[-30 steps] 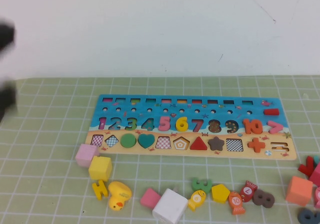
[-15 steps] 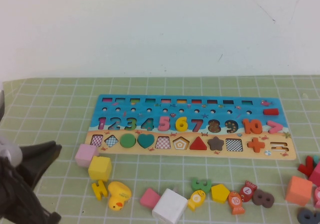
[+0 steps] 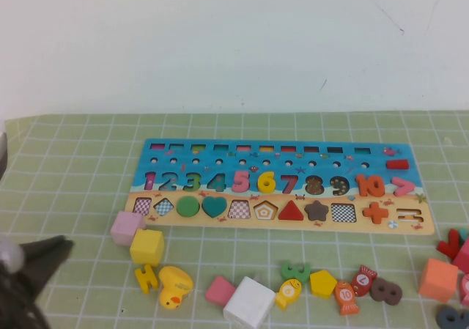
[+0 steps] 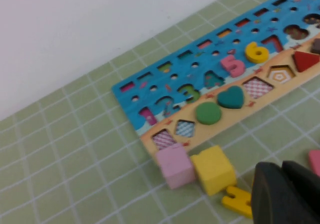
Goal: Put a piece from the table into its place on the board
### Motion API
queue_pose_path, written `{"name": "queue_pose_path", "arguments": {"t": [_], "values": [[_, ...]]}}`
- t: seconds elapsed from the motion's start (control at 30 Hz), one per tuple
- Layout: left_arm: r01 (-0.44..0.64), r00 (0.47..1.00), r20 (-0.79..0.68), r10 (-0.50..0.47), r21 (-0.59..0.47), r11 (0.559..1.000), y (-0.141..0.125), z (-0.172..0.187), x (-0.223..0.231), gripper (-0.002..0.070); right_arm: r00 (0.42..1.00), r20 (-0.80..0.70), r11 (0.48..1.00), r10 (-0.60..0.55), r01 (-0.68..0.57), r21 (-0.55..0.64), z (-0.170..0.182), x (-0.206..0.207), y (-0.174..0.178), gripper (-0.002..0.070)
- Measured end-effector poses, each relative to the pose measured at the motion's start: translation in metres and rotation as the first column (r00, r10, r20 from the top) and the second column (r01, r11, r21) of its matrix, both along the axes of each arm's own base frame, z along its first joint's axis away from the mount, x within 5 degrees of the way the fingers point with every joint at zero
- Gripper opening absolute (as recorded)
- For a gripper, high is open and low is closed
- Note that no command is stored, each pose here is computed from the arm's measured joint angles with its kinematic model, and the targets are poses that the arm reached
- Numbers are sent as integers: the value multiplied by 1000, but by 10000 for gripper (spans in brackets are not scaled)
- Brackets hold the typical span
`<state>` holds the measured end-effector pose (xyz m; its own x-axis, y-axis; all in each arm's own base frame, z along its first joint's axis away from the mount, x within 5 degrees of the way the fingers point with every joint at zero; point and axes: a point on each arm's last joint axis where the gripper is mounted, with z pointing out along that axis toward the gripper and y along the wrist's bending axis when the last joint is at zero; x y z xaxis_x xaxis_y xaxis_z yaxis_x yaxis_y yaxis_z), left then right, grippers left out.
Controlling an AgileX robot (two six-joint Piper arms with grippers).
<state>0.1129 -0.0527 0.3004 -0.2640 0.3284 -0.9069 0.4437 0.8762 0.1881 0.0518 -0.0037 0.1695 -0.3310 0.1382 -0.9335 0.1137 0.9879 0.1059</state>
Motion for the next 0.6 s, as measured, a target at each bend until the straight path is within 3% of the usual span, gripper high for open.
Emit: {"name": "queue_pose_path", "arguments": {"t": [0.2, 0.37, 0.6], "values": [[-184, 977, 95, 191, -78, 980, 31, 12, -18, -2, 1000, 0, 1000, 0, 0, 0, 0, 0, 0, -3], [-351, 904, 162, 395, -242, 904, 53, 23, -48, -2, 1000, 0, 1000, 0, 0, 0, 0, 0, 0, -3], [-483, 845, 89, 527, -298, 824, 60, 11, -66, -2, 1000, 0, 1000, 0, 0, 0, 0, 0, 0, -3]]}}
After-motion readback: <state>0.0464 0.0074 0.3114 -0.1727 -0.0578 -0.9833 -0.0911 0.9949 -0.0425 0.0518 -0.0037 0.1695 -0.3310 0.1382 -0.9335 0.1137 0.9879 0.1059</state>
